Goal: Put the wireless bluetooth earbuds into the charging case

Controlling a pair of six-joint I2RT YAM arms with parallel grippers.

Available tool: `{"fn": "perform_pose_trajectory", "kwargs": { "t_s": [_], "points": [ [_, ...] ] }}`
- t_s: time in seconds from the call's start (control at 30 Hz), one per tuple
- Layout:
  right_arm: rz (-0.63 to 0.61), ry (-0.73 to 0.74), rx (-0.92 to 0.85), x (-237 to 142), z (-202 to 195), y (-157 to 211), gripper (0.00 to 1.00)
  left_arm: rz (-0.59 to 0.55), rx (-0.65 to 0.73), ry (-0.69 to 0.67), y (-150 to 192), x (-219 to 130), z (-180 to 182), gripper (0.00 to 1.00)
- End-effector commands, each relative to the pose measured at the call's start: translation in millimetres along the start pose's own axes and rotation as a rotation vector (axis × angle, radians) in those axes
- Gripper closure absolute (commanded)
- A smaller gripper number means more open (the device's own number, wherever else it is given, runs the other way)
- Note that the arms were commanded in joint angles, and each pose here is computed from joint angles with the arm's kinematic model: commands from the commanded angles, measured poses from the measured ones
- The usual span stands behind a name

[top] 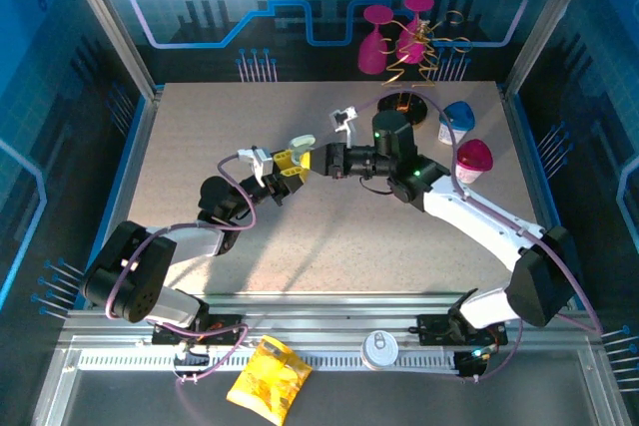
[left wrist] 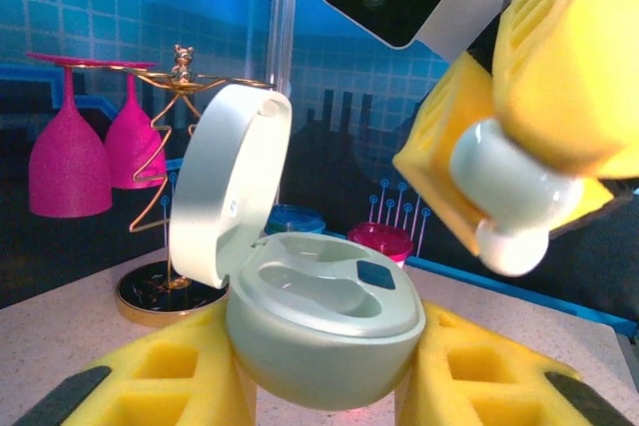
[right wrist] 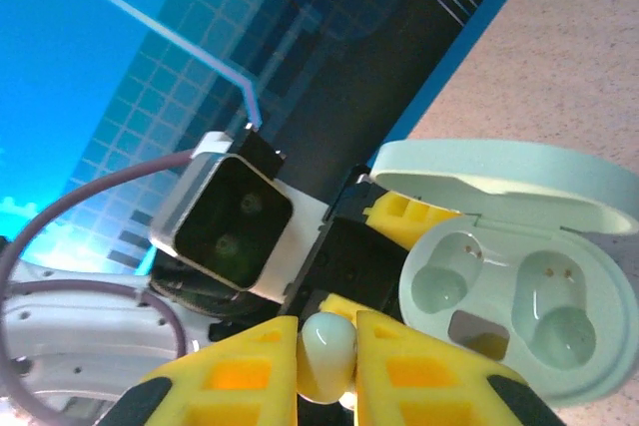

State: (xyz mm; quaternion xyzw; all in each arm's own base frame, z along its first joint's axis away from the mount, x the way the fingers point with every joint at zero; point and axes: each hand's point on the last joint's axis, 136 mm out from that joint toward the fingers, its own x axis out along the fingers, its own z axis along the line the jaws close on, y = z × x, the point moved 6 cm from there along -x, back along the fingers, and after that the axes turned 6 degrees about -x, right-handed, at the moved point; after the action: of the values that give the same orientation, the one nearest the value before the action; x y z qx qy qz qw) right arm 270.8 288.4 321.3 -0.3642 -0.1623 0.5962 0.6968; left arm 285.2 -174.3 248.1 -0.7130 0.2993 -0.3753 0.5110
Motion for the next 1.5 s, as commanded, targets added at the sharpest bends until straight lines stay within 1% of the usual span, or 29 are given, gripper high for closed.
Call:
{"fn": "perform_pose_trajectory", "kwargs": {
  "t_s": [0.0,0.33,0.57,0.73,0.87,1.1,1.27,1.47],
  "points": [
    [-0.009,0.07,-0.085,6,1,-5,0.84,-0.016,0.042,-0.017,0,-2,2,0.68],
    [-0.029,0.113,-0.13,11,0,-9,0.84,-0.015,0.043,-0.012,0,-2,1,0.68],
    [-0.009,0.116,-0.148,19,-1,-10,0.84,-0.014,0.04,-0.009,1,-2,1,0.68],
    [0.009,0.157,-0.19,22,-1,-8,0.83,-0.013,0.043,-0.013,1,-4,0,0.68],
    [0.022,0.18,-0.204,25,-4,-6,0.81,-0.011,0.042,-0.015,2,-5,1,0.68],
    [0.037,0.203,-0.204,26,-7,-2,0.74,-0.018,0.048,-0.024,0,-6,0,0.68],
    [0.039,0.217,-0.203,25,-9,-1,0.66,-0.021,0.046,-0.021,-1,-6,0,0.68],
    [0.037,0.222,-0.212,24,-8,-2,0.65,-0.022,0.045,-0.016,-1,-5,-1,0.68]
  ]
}}
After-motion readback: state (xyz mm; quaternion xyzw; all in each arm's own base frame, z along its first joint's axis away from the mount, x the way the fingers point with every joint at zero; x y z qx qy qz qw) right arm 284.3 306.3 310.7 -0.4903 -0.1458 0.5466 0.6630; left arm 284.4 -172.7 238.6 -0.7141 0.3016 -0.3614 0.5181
